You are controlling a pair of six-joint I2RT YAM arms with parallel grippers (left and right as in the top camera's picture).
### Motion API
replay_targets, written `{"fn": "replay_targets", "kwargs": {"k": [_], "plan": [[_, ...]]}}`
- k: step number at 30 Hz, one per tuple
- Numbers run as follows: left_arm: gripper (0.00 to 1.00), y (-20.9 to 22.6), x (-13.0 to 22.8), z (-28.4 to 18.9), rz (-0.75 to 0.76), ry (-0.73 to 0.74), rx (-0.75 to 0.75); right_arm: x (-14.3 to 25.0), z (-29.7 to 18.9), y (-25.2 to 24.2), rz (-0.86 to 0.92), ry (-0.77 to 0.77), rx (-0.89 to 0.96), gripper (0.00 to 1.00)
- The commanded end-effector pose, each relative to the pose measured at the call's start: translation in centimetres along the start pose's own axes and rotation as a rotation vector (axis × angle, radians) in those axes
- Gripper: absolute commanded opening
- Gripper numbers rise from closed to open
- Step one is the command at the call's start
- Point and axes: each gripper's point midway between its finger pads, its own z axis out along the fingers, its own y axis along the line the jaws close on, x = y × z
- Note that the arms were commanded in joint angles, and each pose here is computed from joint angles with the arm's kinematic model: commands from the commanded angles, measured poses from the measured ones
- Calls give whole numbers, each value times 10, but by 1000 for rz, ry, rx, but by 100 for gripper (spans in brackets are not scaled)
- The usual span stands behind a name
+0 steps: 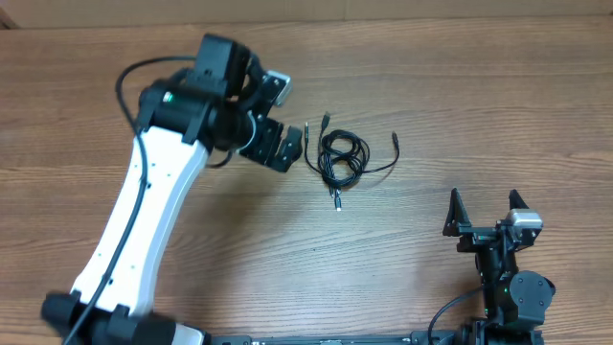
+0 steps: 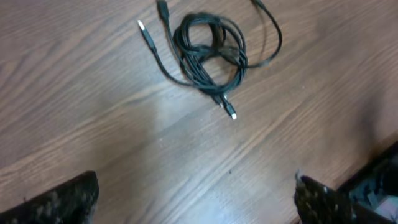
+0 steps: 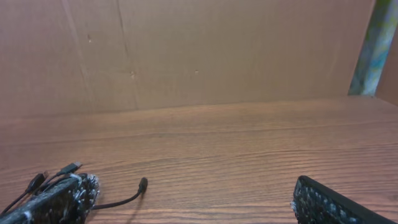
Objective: Untangle cables
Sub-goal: 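Move the left gripper forward over the black cable bundle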
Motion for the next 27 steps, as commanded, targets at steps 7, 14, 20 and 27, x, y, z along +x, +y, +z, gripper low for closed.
{"fn": "replay_targets", "kwargs": {"k": [7, 14, 20, 27], "plan": [[100, 5, -5, 40, 53, 191, -87, 2, 0, -3, -5, -3, 17, 100], [100, 3, -20, 65, 51, 170, -80, 2, 0, -3, -5, -3, 16, 100], [100, 4, -28, 67, -34, 133, -87, 2, 0, -3, -5, -4, 16, 100], [100, -9, -41, 71, 1, 83, -45, 2, 0, -3, -5, -3, 16, 100]]}}
